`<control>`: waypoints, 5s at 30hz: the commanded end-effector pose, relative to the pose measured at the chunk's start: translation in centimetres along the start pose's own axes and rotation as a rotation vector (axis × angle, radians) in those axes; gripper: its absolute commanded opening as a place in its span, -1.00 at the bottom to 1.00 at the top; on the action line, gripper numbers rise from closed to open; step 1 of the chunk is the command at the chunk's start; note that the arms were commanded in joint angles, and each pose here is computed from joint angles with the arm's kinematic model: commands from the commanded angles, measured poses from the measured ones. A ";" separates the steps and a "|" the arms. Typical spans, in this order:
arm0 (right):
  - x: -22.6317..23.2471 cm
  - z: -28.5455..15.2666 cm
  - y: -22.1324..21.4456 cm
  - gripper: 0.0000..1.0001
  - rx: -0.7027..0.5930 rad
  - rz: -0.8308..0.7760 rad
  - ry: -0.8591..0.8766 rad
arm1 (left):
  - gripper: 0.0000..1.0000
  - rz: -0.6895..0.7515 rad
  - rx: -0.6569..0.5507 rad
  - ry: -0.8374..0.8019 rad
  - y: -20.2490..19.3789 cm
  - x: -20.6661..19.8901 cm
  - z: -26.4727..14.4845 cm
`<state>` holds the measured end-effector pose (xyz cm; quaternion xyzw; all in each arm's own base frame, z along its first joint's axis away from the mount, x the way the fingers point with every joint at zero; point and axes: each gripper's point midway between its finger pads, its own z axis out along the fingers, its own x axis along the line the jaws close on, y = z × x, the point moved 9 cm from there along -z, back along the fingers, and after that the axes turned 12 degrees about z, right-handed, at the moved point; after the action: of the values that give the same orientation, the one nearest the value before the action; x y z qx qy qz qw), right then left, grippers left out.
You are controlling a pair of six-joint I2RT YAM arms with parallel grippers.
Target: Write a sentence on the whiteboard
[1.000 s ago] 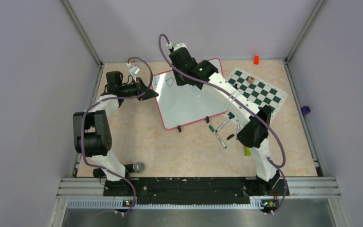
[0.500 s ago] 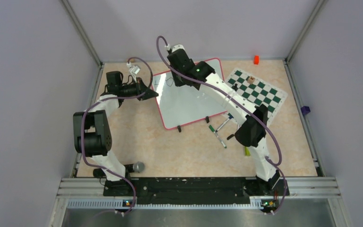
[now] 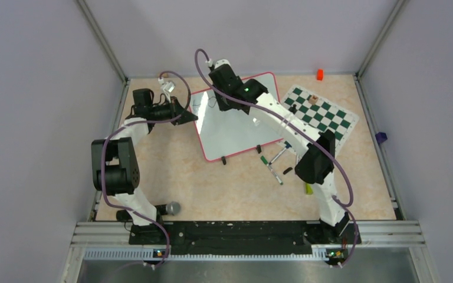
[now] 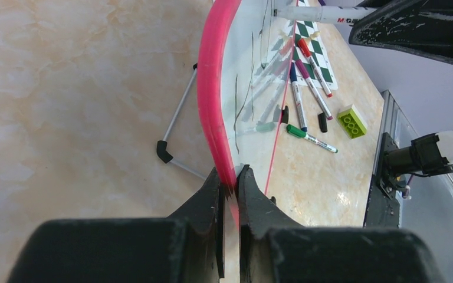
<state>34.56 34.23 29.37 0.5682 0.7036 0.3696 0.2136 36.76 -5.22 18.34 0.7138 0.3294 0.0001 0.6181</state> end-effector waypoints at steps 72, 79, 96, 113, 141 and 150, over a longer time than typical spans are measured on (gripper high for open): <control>-1.3 -0.3 2.4 -1.00 -0.071 0.031 -0.049 | -1.00 0.087 0.083 0.090 -2.1 1.3 1.1; -1.8 -0.2 1.9 -1.00 -0.053 0.015 -0.084 | -1.00 0.087 0.082 0.088 -2.1 1.2 1.1; -1.8 -0.4 0.2 -1.00 0.054 -0.015 -0.036 | -1.00 0.087 0.084 0.088 -2.2 1.2 1.1; -0.6 -1.1 1.7 -1.00 0.014 0.014 0.088 | -1.00 0.089 0.083 0.085 -2.2 1.2 1.1; -3.8 -2.4 3.2 -1.00 -0.032 0.062 0.014 | -1.00 0.090 0.082 0.085 -2.2 1.2 1.1; -3.7 -1.6 3.2 -1.00 -0.032 0.061 0.004 | -1.00 0.091 0.082 0.085 -2.1 1.2 1.1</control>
<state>35.70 30.60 30.92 0.5851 0.6982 0.3632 0.1955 36.66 -5.32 18.47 0.7158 0.3241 -0.0053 0.6185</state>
